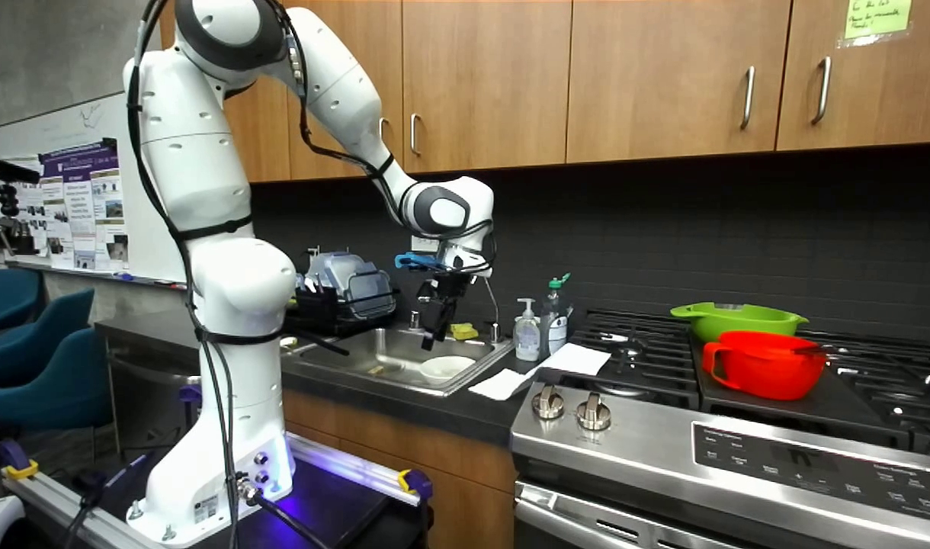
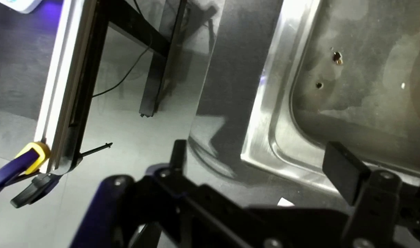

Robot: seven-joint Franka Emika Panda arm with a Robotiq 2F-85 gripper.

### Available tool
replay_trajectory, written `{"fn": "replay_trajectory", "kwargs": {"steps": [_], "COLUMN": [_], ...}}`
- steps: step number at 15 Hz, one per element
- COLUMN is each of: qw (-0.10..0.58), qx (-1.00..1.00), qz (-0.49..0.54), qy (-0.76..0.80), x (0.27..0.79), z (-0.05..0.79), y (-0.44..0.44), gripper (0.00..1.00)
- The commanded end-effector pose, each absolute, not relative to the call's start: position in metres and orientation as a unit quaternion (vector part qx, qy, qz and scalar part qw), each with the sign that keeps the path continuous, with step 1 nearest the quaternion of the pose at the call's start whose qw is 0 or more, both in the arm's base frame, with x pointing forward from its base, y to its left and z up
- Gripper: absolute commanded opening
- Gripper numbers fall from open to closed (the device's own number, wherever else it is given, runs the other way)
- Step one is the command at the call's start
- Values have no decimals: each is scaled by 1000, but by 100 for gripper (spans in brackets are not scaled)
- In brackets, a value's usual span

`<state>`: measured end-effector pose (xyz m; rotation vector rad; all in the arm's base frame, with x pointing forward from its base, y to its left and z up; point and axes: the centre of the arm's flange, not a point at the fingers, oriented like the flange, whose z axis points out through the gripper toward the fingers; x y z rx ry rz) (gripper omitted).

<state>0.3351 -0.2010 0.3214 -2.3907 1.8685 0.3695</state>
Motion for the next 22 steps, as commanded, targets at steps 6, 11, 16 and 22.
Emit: {"fn": "replay_trajectory", "kwargs": {"steps": [6,11,16,22], "qw": [-7,-17,-15,-32], "qx": [-849,-873,-885,-902], "qz": [173,168,170,182], "qy": [499,457,432,391], "x": [360,369,385,411], "z": [305,310,299,287], "y": [-208,-223,-240,-261], "gripper": [100,100,100,100]}}
